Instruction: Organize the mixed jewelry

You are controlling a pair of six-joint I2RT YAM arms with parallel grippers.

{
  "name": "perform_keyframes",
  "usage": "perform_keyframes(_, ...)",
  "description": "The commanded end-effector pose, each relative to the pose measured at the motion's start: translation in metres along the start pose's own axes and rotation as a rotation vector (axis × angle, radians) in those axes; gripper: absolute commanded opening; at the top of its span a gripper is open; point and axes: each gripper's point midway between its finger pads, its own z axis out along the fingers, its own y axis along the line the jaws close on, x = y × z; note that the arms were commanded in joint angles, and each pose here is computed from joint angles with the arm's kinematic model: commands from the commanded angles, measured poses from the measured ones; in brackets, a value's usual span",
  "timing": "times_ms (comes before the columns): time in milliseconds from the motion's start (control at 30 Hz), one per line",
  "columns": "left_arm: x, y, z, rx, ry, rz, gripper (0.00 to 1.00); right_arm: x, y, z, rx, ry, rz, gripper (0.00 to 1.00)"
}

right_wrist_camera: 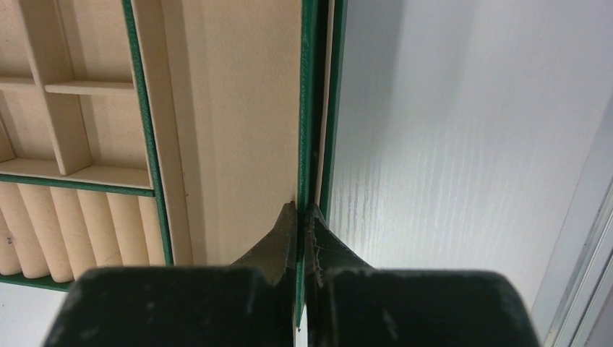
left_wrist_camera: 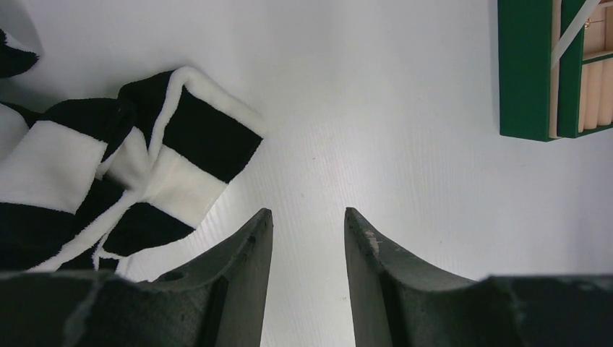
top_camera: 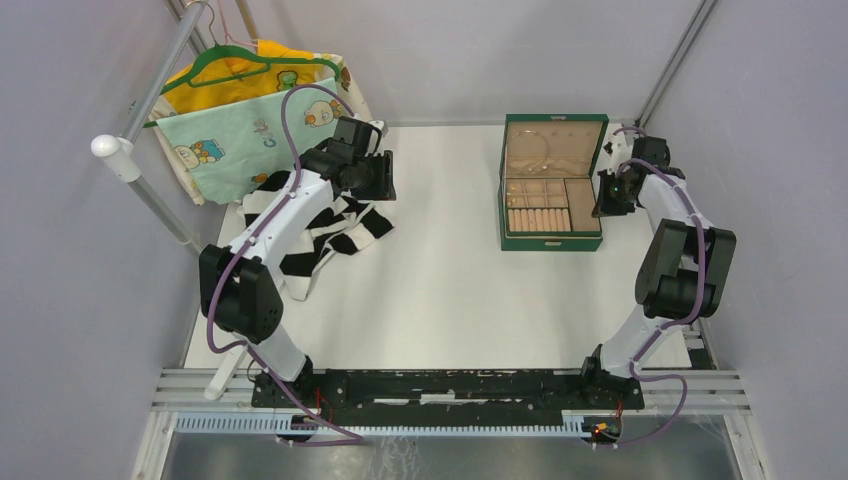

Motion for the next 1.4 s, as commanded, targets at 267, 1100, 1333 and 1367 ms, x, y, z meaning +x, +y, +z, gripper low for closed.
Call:
perform_keyframes(267,-0.021,-0.010,-0.005,0.045,-0.053,-0.033,0.48,0.042,0.016,0.030,-0.040,0.151,-0.016,0.00)
perform_keyframes(1100,-0.020,-0.011,-0.002,0.051,-0.041,-0.034,0.48,0.019,0.031,0.010,-0.082,0.069,-0.022,0.00)
perform_keyframes(1333,-0.019,-0.012,-0.001,0.054,-0.037,-0.034,0.48,0.011,0.017,-0.002,0.024,0.065,-0.055,0.00)
perform_keyframes(1367,-0.019,-0.012,-0.002,0.056,-0.037,-0.035,0.48,0.012,0.016,-0.002,0.031,0.068,-0.058,0.00)
